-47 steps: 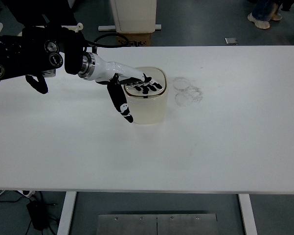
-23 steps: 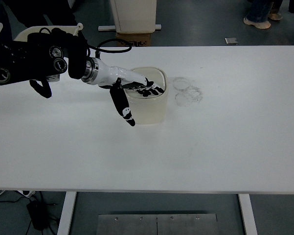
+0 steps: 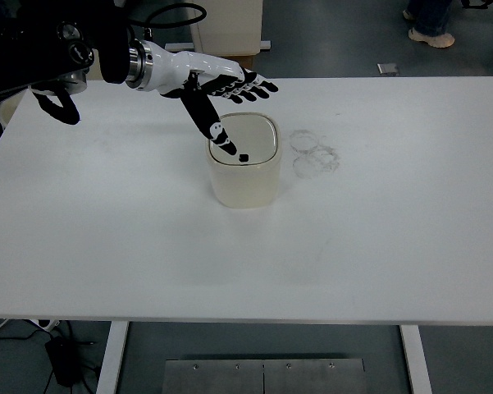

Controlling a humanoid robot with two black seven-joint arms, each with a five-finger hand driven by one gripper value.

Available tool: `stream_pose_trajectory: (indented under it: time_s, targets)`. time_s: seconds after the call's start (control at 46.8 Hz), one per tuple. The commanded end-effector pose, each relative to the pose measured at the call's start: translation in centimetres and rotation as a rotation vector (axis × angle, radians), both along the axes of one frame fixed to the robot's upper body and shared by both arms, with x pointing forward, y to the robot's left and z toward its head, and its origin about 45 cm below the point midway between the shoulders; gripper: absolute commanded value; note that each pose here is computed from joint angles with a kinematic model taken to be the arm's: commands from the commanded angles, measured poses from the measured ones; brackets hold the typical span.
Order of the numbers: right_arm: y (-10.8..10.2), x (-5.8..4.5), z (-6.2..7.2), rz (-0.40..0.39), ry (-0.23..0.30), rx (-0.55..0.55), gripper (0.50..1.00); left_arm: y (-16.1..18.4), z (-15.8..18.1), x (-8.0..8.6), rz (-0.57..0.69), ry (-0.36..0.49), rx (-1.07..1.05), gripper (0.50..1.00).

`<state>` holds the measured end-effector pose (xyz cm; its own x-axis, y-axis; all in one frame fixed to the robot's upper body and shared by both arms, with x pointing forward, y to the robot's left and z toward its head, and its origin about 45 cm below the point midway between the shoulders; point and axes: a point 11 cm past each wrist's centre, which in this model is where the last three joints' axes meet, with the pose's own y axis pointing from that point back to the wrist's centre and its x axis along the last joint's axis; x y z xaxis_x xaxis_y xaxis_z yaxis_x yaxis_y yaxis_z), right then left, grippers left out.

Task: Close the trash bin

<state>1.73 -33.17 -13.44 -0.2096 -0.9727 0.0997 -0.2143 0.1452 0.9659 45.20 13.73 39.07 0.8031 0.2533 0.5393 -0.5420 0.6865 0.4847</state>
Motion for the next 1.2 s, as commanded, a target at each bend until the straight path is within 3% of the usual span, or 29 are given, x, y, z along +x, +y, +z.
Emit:
stream_pose_trajectory:
  time_s: [0.0, 0.15, 0.406, 0.812, 1.004, 1.175]
  targets:
    - [0.0, 0.0, 0.0, -0.001, 0.0, 0.001, 0.993, 0.5, 2.2, 1.2, 0.069, 0.0, -0.148, 1.0]
    - [0.0, 0.0, 0.0, -0.001, 0.0, 0.0, 0.993, 2.3, 4.2, 3.6, 0.206, 0.015, -0.383, 1.0]
    - [0.0, 0.0, 0.0, -0.001, 0.0, 0.0, 0.993, 5.7, 1.4, 5.8, 0.383, 0.07, -0.61, 1.0]
    - [0.0, 0.0, 0.0, 0.0, 0.0, 0.001, 0.993, 7.5, -2.5, 6.7, 0.533, 0.206, -0.929, 1.0]
    - [0.0, 0.0, 0.0, -0.001, 0.0, 0.0, 0.993, 9.7, -6.3, 6.9, 0.661, 0.282, -1.103, 1.0]
    - [0.0, 0.0, 0.0, -0.001, 0.0, -0.001, 0.993, 10.1, -12.5, 6.0, 0.78, 0.395, -1.181, 1.0]
